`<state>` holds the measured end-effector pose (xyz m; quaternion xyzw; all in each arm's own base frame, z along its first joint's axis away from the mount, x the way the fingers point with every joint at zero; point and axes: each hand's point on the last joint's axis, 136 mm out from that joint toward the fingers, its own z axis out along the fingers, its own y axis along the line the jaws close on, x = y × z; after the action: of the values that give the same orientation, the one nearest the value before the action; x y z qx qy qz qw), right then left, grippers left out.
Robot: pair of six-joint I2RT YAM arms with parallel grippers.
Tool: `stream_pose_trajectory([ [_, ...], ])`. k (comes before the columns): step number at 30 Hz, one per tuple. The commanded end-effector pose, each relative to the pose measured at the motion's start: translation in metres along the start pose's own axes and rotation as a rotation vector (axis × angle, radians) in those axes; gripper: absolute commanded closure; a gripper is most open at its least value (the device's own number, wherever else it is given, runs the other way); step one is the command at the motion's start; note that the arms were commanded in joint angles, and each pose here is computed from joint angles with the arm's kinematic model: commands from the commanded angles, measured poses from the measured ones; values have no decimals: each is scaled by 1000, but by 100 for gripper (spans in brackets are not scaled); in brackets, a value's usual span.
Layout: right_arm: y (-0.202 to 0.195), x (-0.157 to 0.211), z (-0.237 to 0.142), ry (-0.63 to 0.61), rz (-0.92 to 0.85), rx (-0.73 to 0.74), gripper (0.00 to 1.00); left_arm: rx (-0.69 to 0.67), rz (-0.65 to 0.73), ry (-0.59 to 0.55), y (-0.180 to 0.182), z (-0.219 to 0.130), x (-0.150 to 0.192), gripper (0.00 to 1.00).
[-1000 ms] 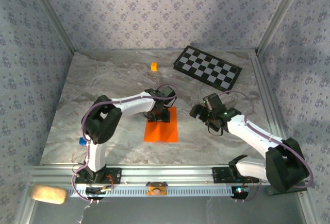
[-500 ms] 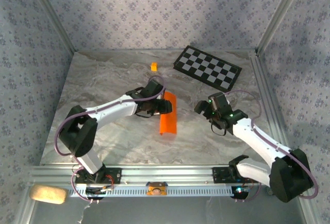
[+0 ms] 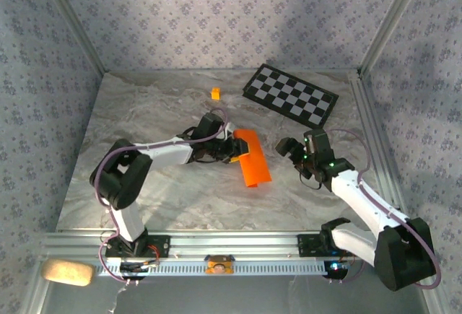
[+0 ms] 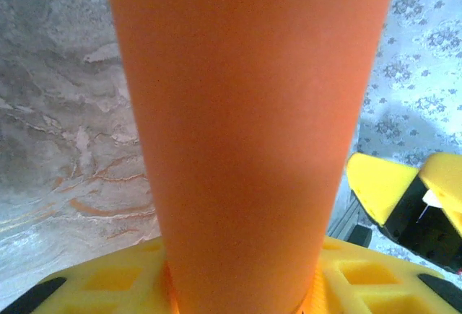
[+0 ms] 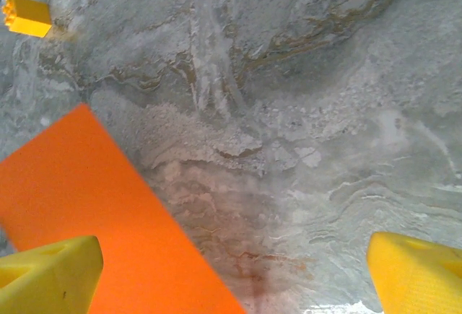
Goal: Fold a paper plane with a square sheet of paper (pick it up from the middle)
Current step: First fold the square sheet of paper in half at the center of the table.
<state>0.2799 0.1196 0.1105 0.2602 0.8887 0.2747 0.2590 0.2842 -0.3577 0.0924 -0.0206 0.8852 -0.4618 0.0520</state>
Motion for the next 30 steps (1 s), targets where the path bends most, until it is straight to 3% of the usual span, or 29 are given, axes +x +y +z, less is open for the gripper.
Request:
stream_pose_trajectory([
  [1,16,8,-2,56,-72,-105,9,45,10,80,-3,8,9,58],
  [11,33,34,10,216,-117,-224,36,-52,44,184,32,18,20,60],
  [19,38,64,27,349,-197,-247,54,-200,63,146,57,13,12,55],
  [30,41,79,44,413,-231,-226,55,-380,158,45,59,-4,4,42],
])
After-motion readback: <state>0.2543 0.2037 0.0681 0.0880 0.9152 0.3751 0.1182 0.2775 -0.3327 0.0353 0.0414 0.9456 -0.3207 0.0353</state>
